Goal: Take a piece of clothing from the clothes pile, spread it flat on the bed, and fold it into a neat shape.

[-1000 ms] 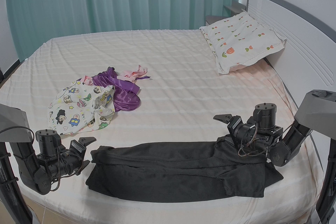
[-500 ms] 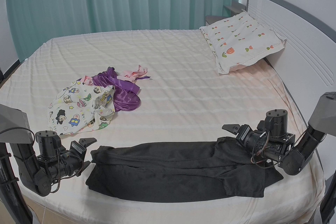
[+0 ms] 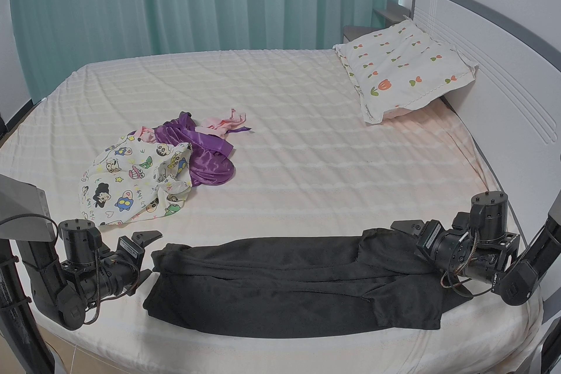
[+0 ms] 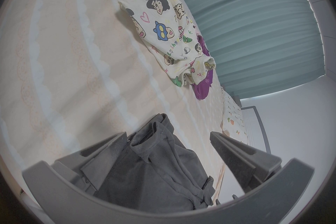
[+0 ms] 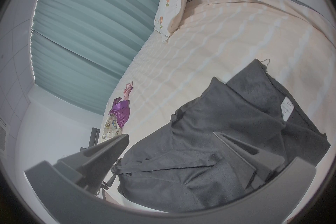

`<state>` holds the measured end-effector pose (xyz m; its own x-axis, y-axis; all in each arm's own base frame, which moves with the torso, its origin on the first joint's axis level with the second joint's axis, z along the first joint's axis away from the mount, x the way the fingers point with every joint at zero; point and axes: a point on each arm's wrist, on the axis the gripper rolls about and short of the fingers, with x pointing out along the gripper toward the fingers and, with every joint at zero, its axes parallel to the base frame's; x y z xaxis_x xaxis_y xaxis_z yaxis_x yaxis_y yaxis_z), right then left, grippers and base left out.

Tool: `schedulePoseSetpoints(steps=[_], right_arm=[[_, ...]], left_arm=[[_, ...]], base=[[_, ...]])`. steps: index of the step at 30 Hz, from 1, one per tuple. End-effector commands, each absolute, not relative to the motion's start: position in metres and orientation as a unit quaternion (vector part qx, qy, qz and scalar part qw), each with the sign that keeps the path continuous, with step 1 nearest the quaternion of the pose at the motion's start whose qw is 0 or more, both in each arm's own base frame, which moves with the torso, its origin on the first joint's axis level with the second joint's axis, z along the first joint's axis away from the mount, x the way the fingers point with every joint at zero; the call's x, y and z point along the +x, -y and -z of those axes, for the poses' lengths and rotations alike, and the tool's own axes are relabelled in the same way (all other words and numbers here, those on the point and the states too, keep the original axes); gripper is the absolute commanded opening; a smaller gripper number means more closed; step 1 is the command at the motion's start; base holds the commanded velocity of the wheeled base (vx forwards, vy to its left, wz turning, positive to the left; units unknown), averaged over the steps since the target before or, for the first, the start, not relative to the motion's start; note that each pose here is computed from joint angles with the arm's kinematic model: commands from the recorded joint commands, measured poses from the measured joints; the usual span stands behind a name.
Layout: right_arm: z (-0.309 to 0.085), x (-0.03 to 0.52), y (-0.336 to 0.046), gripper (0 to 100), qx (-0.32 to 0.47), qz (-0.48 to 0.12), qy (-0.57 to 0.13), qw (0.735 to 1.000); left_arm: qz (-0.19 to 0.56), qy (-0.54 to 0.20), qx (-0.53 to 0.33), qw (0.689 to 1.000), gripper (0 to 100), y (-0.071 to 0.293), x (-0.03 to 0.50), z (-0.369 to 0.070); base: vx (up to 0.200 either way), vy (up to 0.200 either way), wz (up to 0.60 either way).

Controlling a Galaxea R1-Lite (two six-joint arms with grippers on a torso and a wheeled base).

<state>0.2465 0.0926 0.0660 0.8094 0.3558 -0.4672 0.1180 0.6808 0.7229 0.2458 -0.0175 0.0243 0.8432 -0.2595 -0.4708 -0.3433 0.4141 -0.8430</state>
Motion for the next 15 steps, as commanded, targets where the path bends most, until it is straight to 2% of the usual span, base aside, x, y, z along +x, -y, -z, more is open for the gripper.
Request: schedulePoseSetpoints(steps=[1,3,9,15], right_arm=[[-0.0687,0.2438,-0.0919,100,0.394,-0.071,-0.298,0.867],[-0.0697,0.2433,-0.0913,100,0.395,-0.071,-0.296,0.867],[-0.0691,0.2438,-0.0914,100,0.395,-0.07,-0.296,0.867],[-0.0686,0.2444,-0.0916,100,0.394,-0.069,-0.297,0.867]], left_arm=[[-0.029,-0.281,-0.541,0.792,100,0.0173,0.2449,-0.0234],[-0.029,-0.282,-0.541,0.792,100,0.0173,0.245,-0.023],[-0.03,-0.283,-0.54,0.792,100,0.0173,0.2446,-0.0225],[-0.029,-0.282,-0.539,0.793,100,0.0176,0.245,-0.0227]], base=[[0.0,0.0,0.0],[0.0,0.0,0.0],[-0.2,0.0,0.0],[0.0,0.0,0.0]])
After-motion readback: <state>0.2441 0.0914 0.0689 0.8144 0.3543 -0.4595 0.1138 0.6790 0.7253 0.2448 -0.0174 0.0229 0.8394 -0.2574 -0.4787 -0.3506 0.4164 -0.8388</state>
